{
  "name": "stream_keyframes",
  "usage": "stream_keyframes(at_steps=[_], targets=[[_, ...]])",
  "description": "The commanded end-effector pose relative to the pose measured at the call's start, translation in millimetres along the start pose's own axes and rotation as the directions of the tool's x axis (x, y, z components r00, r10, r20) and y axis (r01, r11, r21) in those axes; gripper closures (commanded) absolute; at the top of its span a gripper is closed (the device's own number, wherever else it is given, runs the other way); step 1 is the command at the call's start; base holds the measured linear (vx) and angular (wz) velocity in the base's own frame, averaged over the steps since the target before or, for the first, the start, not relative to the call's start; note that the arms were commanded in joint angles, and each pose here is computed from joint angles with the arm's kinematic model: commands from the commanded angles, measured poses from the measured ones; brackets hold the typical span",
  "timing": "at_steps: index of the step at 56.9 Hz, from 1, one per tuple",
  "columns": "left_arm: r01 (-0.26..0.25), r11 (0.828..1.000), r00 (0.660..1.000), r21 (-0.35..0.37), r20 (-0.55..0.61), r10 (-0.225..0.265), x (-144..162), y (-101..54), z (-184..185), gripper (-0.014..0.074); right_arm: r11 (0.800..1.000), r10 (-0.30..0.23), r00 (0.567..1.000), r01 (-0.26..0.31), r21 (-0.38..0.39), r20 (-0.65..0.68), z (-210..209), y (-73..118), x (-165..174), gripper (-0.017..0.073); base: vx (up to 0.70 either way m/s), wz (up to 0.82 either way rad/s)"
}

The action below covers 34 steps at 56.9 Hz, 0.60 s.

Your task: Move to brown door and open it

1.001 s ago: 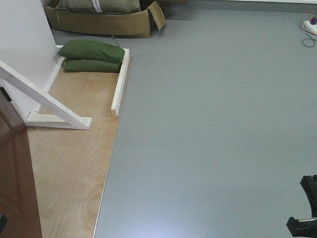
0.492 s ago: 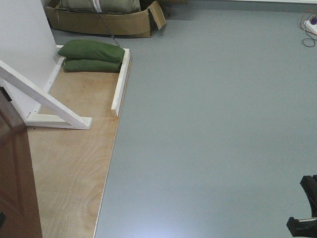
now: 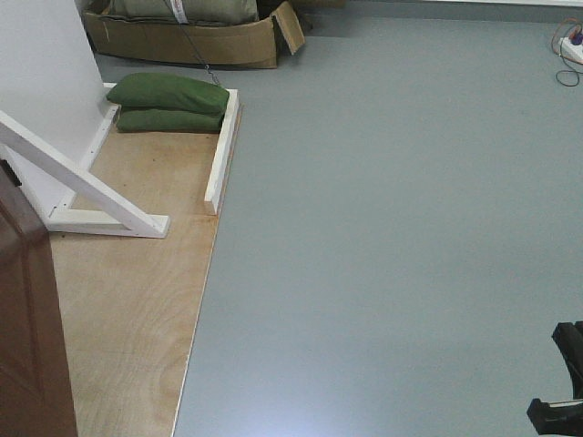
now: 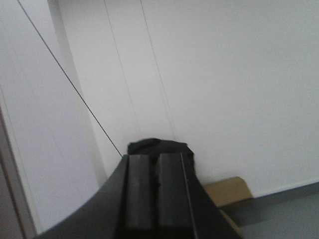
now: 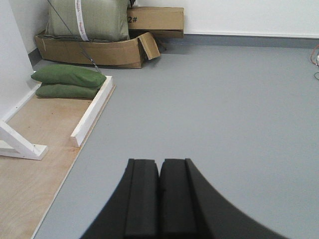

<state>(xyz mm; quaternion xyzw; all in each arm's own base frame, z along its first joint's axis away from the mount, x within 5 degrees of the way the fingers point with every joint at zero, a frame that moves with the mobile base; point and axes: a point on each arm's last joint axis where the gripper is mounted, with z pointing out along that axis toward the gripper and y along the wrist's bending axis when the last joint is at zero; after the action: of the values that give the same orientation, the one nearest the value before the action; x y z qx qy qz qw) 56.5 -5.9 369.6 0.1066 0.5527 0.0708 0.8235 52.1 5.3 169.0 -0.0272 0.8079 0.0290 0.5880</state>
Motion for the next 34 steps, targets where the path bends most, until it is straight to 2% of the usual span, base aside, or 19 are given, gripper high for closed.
stream_keyframes(at_steps=[1,3,5,7,8,9,13,15,16,17,19,23,27,30,32,33,34], targets=[[-0.180,0.981,0.974,-0.069,0.129,0.188,-36,10.6,8,0.0597,1.000,-0.012,0.997,0.011,0.008,0.079,0,-0.6,-6,0.0559,0.00,0.00],[-0.258,0.962,0.953,-0.093,0.141,0.269,-43,12.6,9,0.0597,1.000,-0.012,0.997,0.011,0.008,0.079,0,-0.6,-6,0.0559,0.00,0.00],[-0.343,0.931,0.922,-0.127,0.146,0.360,-48,14.7,10,0.0597,1.000,-0.012,0.997,0.011,0.008,0.079,0,-0.6,-6,0.0559,0.00,0.00],[-0.438,0.883,0.874,-0.170,0.150,0.462,-54,16.9,10,0.0597,1.000,-0.012,0.997,0.011,0.008,0.082,0,-0.6,-6,0.0559,0.00,0.00],[-0.466,0.865,0.857,-0.184,0.149,0.493,-56,17.5,10,0.0597,1.000,-0.012,0.996,0.011,0.008,0.084,0,-0.6,-7,0.0559,0.00,0.00],[-0.503,0.838,0.831,-0.209,0.150,0.536,-59,18.6,10,0.0597,1.000,-0.012,0.996,0.011,0.008,0.084,0,-0.6,-7,0.0559,0.00,0.00],[-0.582,0.759,0.755,-0.293,0.154,0.638,-66,21.6,9,0.0597,1.000,-0.012,0.996,0.011,0.008,0.084,0,-0.6,-7,0.0559,0.00,0.00],[-0.595,0.730,0.727,-0.336,0.161,0.667,-70,23.2,8,0.0597,1.000,-0.012,0.996,0.011,0.008,0.083,0,-0.6,-7,0.0559,0.00,0.00],[-0.594,0.721,0.719,-0.358,0.167,0.675,-72,23.9,8,0.0597,1.000,-0.012,0.996,0.011,0.008,0.083,0,-0.6,-7,0.0559,0.00,0.00],[-0.591,0.710,0.709,-0.384,0.173,0.684,-74,25.0,7,0.0597,1.000,-0.012,0.997,0.011,0.008,0.082,0,-0.6,-6,0.0559,0.00,0.00],[-0.566,0.702,0.703,-0.431,0.191,0.685,-78,27.1,4,0.0597,1.000,-0.012,0.997,0.011,0.008,0.082,0,-0.6,-6,0.0559,0.00,0.00],[-0.496,0.698,0.713,-0.516,0.217,0.667,-84,32.8,0,0.0597,1.000,-0.012,0.997,0.011,0.008,0.082,0,-0.6,-6,0.0559,0.00,0.00],[-0.373,0.683,0.737,-0.628,0.246,0.629,-91,42.8,-9,0.0597,1.000,-0.012,0.997,0.011,0.008,0.082,0,-0.6,-6,0.0559,0.00,0.00],[-0.278,0.655,0.757,-0.703,0.260,0.600,-93,50.8,-15,0.0597,1.000,-0.012,0.997,0.011,0.008,0.082,0,-0.6,-6,0.0559,0.00,0.00],[-0.178,0.630,0.780,-0.756,0.282,0.558,-94,58.1,-21,0.0597,1.000,-0.012,0.997,0.011,0.008,0.082,0,-0.6,-6,0.0559,0.00,0.00],[-0.143,0.620,0.789,-0.771,0.290,0.542,-93,60.6,-23,0.0597,1.000,-0.012,0.997,0.011,0.008,0.082,0,-0.6,-6,0.0559,0.00,0.00],[-0.091,0.602,0.800,-0.793,0.302,0.518,-93,64.3,-26,0.0597,1.000,-0.012,0.997,0.011,0.008,0.082,0,-0.6,-6,0.0559,0.00,0.00]])
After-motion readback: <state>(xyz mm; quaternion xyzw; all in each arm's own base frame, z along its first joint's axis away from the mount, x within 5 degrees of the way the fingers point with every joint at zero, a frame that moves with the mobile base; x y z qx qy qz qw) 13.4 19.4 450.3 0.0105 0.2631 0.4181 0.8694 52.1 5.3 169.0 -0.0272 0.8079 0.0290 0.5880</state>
